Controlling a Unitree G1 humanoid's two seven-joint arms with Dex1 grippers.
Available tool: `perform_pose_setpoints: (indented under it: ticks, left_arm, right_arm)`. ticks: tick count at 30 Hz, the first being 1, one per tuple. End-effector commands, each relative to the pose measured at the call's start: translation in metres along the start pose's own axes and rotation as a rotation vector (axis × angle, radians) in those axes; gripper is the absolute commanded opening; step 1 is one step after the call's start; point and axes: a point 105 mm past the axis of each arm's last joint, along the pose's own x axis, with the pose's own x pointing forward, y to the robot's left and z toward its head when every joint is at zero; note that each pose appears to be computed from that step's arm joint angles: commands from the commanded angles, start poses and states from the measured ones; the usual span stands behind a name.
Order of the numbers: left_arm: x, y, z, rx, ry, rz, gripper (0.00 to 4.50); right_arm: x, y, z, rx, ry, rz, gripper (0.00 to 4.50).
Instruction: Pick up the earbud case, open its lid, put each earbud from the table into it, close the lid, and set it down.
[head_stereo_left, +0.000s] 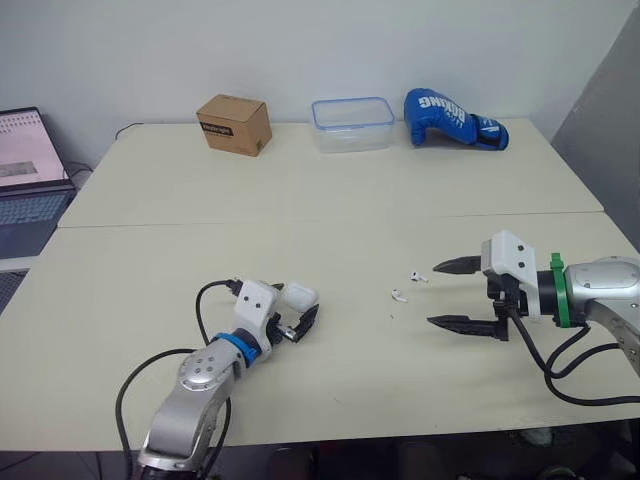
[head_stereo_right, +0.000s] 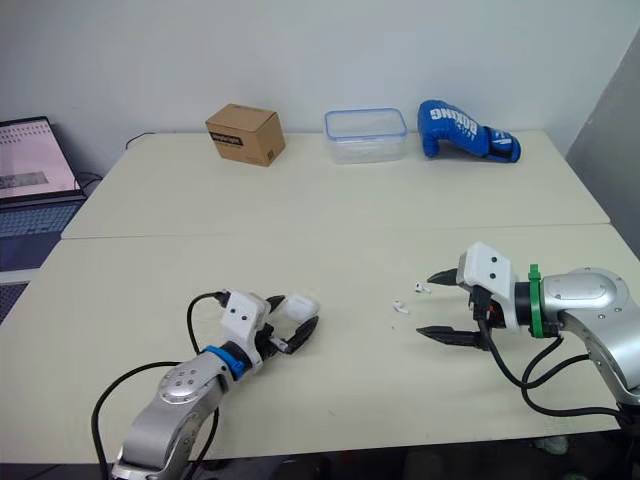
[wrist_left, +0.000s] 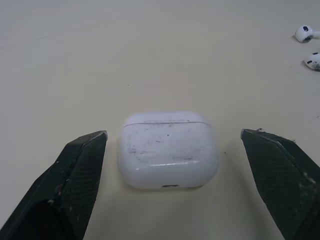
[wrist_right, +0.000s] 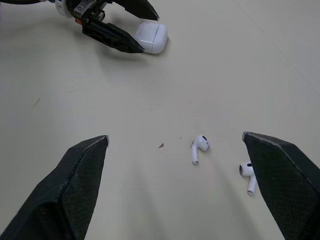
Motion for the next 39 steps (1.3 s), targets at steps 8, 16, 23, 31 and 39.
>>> perform_pose_setpoints:
  ticks: [8, 16, 23, 31, 39]
  left_arm:
    - [0.002, -0.004, 0.001, 0.018, -0.021, 0.047, 4.48]
    - [0.003, -0.001, 0.000, 0.026, -0.016, 0.060, 4.48]
    - [0.005, -0.006, 0.000, 0.018, -0.018, 0.028, 4.10]
    - [0.006, -0.006, 0.001, 0.018, -0.023, 0.020, 2.76]
    - [0.004, 0.010, 0.012, 0.133, -0.035, 0.025, 2.76]
  right_arm:
    - [-0.008, -0.003, 0.007, -0.050, 0.008, 0.011, 4.50]
    - [-0.009, -0.003, 0.003, -0.034, 0.017, 0.013, 4.50]
    - [-0.009, -0.003, 0.004, -0.032, 0.012, 0.012, 4.50]
    - [-0.008, -0.003, 0.004, -0.027, 0.009, 0.012, 4.50]
    - [-0.007, -0.015, 0.016, -0.004, -0.045, -0.019, 4.50]
